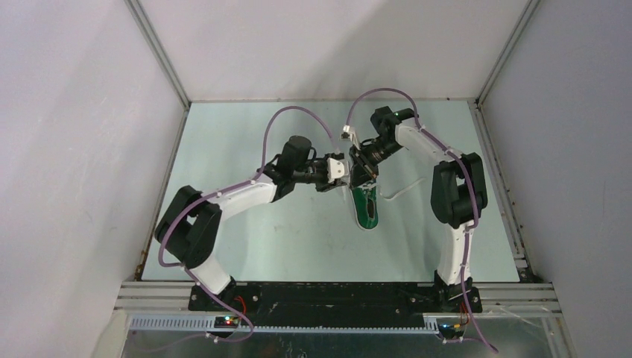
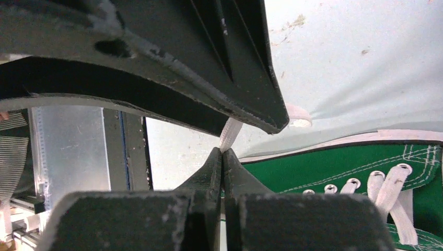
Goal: Tie the shoes
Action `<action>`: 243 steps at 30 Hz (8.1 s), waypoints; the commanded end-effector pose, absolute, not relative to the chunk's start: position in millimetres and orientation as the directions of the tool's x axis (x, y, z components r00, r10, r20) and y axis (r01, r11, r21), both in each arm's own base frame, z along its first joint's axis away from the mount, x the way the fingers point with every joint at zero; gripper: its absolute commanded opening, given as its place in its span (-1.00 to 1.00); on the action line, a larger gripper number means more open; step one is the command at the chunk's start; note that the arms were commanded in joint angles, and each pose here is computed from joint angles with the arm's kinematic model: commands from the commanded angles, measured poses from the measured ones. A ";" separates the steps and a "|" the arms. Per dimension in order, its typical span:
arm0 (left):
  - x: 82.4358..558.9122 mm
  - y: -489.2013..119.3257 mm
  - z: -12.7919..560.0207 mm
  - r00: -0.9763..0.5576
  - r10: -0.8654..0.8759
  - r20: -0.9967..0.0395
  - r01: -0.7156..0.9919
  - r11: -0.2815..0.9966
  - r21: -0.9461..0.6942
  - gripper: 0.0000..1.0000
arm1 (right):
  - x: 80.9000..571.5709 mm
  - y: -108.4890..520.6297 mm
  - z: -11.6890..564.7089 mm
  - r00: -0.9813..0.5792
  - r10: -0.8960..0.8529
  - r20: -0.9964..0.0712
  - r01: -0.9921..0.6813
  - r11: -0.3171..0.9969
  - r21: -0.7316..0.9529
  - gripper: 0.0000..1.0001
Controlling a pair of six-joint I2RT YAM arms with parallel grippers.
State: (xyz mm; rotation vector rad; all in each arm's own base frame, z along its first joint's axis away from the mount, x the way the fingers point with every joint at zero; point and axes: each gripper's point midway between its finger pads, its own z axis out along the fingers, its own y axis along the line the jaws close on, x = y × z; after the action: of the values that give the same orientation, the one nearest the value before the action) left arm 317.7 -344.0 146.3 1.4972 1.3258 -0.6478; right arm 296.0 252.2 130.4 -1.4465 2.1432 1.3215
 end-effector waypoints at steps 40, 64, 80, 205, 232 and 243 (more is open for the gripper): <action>294.6 -363.6 160.5 -0.411 0.245 -0.878 0.906 0.007 -0.423 -0.97 | 301.1 249.2 156.1 -0.136 -0.595 -0.792 -0.990 0.112 0.086 -0.32; 300.9 -363.9 158.6 -0.367 0.258 -0.894 0.928 0.029 -0.372 -0.95 | 292.9 243.9 134.8 -0.157 -0.639 -0.753 -0.987 0.085 0.133 -0.63; 309.2 -371.1 169.3 -0.430 0.172 -0.886 0.903 0.060 -0.427 -0.92 | 292.6 241.1 132.7 -0.198 -0.633 -0.749 -0.980 0.106 0.169 -1.00; 316.6 -410.2 106.3 -0.350 0.169 -0.921 0.935 0.120 -0.333 -0.31 | 356.0 195.9 176.0 -0.725 -0.108 -0.680 -0.632 0.494 0.596 -1.00; 333.9 -414.2 109.9 -0.378 0.149 -0.914 0.921 0.162 -0.354 -0.40 | 359.3 193.3 171.1 -0.732 -0.103 -0.673 -0.622 0.502 0.600 -1.00; 338.4 -415.0 114.5 -0.373 0.155 -0.915 0.922 0.177 -0.346 -0.55 | 361.1 192.8 169.6 -0.732 -0.102 -0.673 -0.621 0.505 0.599 -1.00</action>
State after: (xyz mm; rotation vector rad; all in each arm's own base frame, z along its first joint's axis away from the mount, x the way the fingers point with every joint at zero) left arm 326.0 -409.6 93.9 1.0212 1.7562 -1.2907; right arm 357.6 193.2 156.6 -0.5731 2.2295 1.2002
